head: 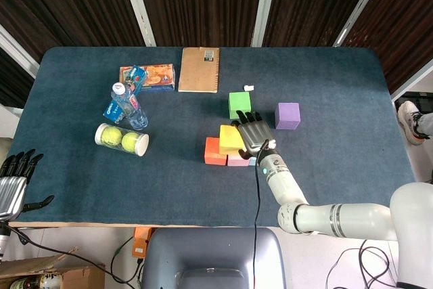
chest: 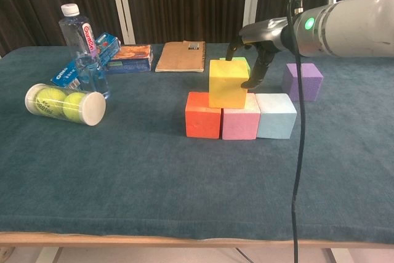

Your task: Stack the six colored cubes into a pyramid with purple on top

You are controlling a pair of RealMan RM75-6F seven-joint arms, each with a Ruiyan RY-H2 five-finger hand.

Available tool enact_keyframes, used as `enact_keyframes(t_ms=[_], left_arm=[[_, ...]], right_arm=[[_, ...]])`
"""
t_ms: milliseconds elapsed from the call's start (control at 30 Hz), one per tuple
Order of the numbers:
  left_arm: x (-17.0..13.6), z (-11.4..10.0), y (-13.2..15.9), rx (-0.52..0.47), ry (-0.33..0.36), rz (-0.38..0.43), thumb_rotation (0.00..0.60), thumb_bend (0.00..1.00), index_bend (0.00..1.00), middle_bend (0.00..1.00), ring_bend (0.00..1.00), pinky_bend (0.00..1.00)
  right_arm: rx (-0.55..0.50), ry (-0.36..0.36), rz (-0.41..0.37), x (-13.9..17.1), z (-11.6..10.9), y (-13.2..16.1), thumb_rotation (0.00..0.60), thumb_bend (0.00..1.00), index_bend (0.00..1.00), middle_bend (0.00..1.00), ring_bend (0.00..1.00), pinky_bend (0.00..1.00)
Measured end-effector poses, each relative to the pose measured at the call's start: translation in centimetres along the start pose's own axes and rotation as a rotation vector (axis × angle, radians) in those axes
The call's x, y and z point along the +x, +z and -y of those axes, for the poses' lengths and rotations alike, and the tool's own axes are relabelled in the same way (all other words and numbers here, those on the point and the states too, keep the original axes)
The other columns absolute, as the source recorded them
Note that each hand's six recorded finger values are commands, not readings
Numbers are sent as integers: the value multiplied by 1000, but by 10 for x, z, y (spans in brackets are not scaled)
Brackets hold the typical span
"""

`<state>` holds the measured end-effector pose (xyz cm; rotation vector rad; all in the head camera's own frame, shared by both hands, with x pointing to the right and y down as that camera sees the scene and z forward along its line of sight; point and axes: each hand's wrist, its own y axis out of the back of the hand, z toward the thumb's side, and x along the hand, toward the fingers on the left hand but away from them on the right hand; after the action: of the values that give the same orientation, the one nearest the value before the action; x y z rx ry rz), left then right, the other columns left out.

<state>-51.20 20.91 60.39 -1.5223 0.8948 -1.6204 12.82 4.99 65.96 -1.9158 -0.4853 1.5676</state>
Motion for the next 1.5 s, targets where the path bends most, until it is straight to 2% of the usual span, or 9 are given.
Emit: enact_keyframes(t_ms=[67, 300, 600, 1100, 1300, 1500], left_arm=[[0, 0, 0, 0, 0, 1, 495, 147, 130, 46, 0, 87], [0, 0, -1, -3, 0, -1, 497, 147, 130, 46, 0, 87], [1, 1, -1, -2, -2, -1, 496, 147, 131, 46, 0, 87], [1, 2, -1, 3, -5, -5, 497, 147, 131, 46, 0, 87], [1, 1, -2, 0, -3, -5, 498, 146, 130, 46, 0, 87], [1, 1, -2, 0, -3, -4, 499, 146, 130, 46, 0, 87]], right_arm=[[-1, -1, 1, -1, 0, 1, 600, 266, 449, 0, 0, 0], [-15, -21, -2, 0, -4, 2, 598, 266, 490, 0, 0, 0], [-45, -35, -39, 10, -12, 4, 599, 267, 491, 0, 0, 0], [11, -10, -58, 7, -2, 8, 599, 266, 471, 0, 0, 0], [21, -11, -53, 6, -1, 9, 599, 266, 452, 0, 0, 0], [29, -1, -51, 6, 2, 9, 599, 266, 348, 0, 0, 0]])
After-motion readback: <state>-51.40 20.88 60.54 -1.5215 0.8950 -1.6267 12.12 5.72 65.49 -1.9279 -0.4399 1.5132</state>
